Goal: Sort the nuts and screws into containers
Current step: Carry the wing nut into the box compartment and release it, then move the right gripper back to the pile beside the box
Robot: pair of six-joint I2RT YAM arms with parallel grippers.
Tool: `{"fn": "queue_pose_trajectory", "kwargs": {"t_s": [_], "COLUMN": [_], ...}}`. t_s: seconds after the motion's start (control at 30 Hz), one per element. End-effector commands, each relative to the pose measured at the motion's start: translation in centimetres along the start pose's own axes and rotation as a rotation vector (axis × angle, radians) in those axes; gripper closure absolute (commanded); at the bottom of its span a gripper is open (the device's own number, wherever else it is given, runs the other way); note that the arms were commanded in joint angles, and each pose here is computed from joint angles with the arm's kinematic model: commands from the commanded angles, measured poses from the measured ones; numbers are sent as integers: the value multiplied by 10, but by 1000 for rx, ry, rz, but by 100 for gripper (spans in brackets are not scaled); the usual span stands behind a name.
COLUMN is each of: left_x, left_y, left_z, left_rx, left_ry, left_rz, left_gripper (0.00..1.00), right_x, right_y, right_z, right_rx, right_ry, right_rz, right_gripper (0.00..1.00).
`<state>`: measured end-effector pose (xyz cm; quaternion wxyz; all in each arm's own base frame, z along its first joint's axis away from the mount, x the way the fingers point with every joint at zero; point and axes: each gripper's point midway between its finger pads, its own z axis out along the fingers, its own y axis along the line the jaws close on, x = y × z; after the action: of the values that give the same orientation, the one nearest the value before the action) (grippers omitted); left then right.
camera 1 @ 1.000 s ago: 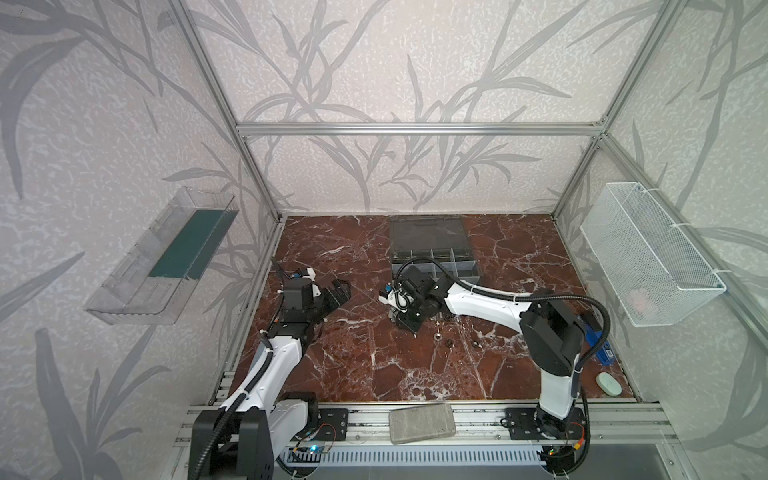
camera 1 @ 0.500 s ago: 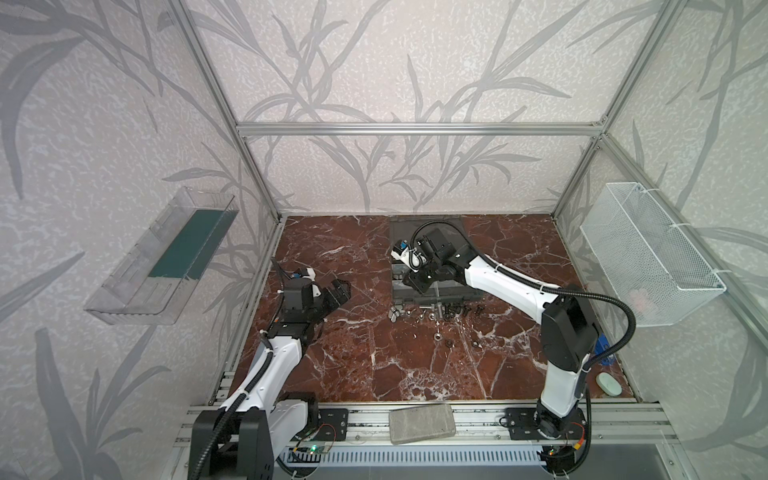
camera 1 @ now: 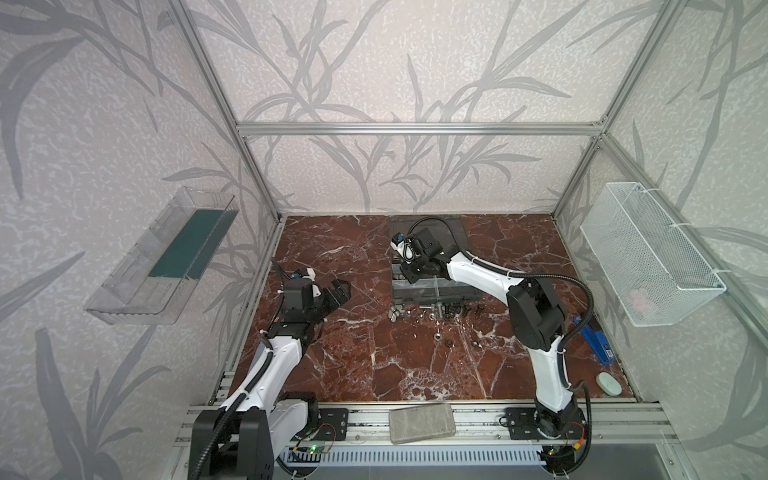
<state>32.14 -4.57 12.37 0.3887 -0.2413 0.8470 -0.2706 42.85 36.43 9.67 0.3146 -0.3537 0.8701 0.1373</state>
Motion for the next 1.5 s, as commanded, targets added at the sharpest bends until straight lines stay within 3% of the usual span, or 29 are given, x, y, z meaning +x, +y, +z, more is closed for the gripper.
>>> {"fn": "queue_pose_trajectory", "kwargs": {"t_s": [0.0, 0.73, 1.03, 1.2, 1.47], "left_x": [4, 4, 3, 3, 2], "left_y": [1, 0, -1, -1, -2], "left_z": [-1, -1, -1, -1, -1], "left_rx": [4, 11, 13, 15, 17], "left_ry": [4, 3, 2, 2, 2], "left_rz": [-10, -12, -11, -11, -12], "left_gripper": [0, 1, 1, 1, 1], "right_x": [-20, -2, -7, -17, -11], "right_y": [-7, -14, -16, -14, 15], "right_z": [-2, 17, 10, -8, -72], "right_rx": [28, 54, 68, 62, -64], "right_ry": [-66, -11, -19, -52, -119], "right_rz": [23, 15, 17, 3, -49], "right_gripper": [100, 100, 64, 56, 49]}}
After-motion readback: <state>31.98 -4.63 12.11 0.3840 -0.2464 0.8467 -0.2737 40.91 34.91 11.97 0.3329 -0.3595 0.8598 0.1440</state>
